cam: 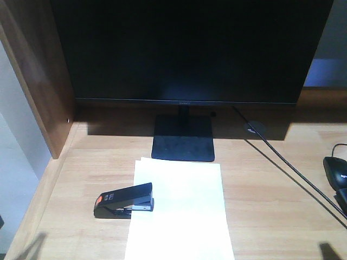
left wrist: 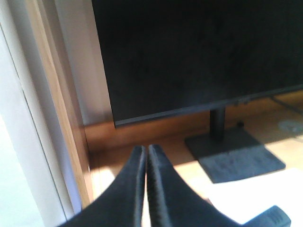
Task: Grab stapler and paper to desk for stapling
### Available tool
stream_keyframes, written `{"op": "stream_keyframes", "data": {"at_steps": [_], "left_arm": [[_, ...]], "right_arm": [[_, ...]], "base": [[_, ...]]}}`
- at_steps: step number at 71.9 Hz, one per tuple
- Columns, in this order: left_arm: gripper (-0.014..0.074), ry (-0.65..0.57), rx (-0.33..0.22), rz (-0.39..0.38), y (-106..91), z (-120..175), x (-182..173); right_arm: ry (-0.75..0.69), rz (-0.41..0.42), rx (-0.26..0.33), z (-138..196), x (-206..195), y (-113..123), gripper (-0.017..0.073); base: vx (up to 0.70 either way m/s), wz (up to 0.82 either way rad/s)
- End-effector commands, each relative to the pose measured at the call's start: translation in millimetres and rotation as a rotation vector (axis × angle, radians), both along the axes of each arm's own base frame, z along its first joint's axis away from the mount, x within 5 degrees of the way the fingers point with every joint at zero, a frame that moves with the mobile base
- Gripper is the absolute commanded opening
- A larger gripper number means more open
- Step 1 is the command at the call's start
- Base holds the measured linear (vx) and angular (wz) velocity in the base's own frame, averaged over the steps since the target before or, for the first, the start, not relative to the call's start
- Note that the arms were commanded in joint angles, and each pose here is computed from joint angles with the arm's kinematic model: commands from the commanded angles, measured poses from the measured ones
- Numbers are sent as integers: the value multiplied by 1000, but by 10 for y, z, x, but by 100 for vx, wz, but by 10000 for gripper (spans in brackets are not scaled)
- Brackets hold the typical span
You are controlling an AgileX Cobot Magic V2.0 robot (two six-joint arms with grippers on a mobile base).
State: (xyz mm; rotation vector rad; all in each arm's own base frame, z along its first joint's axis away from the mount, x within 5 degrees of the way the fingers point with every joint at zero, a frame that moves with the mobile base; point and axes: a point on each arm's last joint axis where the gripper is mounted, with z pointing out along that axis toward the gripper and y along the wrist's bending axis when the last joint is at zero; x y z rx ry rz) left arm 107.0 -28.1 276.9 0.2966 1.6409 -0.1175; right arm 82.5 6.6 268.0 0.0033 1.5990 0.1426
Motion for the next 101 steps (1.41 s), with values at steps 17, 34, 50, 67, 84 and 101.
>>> {"op": "stream_keyframes", "data": {"at_steps": [17,34,50,67,84,101], "left_arm": [[-8,-108,-26,0,5,160,-20],[-8,-89,-21,-1,4,139,-20],[-8,-88,-21,-1,4,138,-20],[-8,-80,-19,-1,3,126,-20],[-8,-84,-26,23,52,139,-110],[-8,-23,-11,83,156,66,-376]], "right_arm": [[-37,26,-9,101,-1,24,-3],[-37,26,-9,101,-1,24,-3],[-37,26,-9,101,-1,24,-3],[-37,26,-9,101,-1,24,-3],[-36,24,-9,100,-1,22,-3],[-36,24,-9,100,-1,22,-3]], "base": [[0,0],[0,0],[0,0],[0,0],[0,0],[0,0]]}}
